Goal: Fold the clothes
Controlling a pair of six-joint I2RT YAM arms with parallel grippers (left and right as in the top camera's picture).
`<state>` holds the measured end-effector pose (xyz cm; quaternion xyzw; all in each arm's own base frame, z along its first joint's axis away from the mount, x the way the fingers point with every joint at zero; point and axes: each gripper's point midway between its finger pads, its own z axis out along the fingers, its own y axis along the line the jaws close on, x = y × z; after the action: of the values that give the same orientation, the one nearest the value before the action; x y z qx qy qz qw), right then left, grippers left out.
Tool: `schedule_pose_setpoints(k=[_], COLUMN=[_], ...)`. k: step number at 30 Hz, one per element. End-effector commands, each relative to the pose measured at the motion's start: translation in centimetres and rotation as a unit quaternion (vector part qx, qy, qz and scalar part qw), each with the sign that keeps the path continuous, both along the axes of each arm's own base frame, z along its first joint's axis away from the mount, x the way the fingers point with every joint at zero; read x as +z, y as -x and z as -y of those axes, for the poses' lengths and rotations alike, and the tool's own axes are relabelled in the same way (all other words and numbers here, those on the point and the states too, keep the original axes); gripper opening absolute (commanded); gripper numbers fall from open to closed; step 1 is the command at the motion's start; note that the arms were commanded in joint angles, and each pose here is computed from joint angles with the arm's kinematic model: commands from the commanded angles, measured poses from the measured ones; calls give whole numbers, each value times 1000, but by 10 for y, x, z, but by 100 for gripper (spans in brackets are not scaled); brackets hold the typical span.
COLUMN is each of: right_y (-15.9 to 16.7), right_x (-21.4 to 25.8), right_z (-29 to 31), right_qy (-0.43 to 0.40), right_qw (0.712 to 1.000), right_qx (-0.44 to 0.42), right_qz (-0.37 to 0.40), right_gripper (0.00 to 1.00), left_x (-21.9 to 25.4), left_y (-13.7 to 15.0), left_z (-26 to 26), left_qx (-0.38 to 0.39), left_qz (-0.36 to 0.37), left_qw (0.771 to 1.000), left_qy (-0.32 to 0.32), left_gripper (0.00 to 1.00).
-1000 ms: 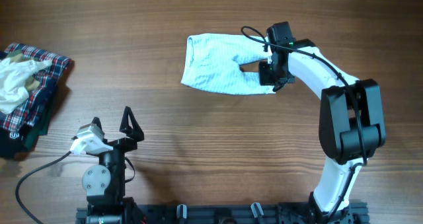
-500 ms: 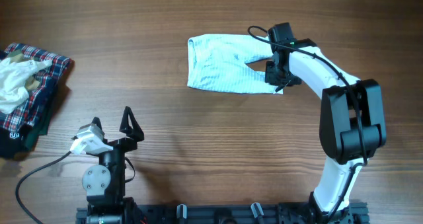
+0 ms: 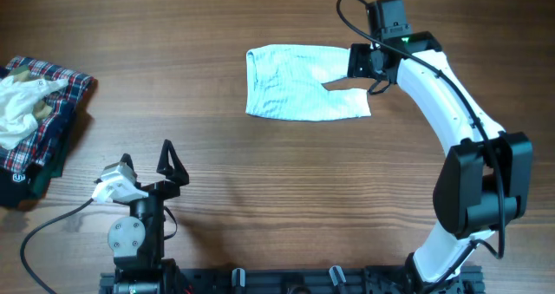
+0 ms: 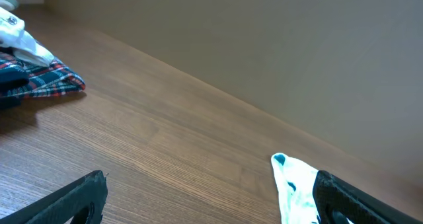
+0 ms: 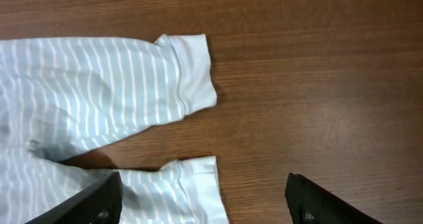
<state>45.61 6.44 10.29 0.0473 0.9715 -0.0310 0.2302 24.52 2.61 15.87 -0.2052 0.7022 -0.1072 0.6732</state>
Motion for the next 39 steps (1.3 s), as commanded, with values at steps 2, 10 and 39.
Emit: schedule_pose_setpoints(k=[2,10,39], right_y=[-3,7,-74], right_x=[0,-7,29], right_z=[-2,-5,-6], right_qy=[10,-30,-109], right_qw=[999,996,978], right_qx=[36,81,128], right_qz=[3,-27,123], right_gripper=[72,74,62], left_x=[-1,19,-54], left_y=[0,0,-295], left_z=[-4,-2,234], left_qx=[9,6,-356], left_qz=[-1,41,-354], left_qw=[1000,999,865], left_qy=[-5,3,-2], left_gripper=[100,100,99])
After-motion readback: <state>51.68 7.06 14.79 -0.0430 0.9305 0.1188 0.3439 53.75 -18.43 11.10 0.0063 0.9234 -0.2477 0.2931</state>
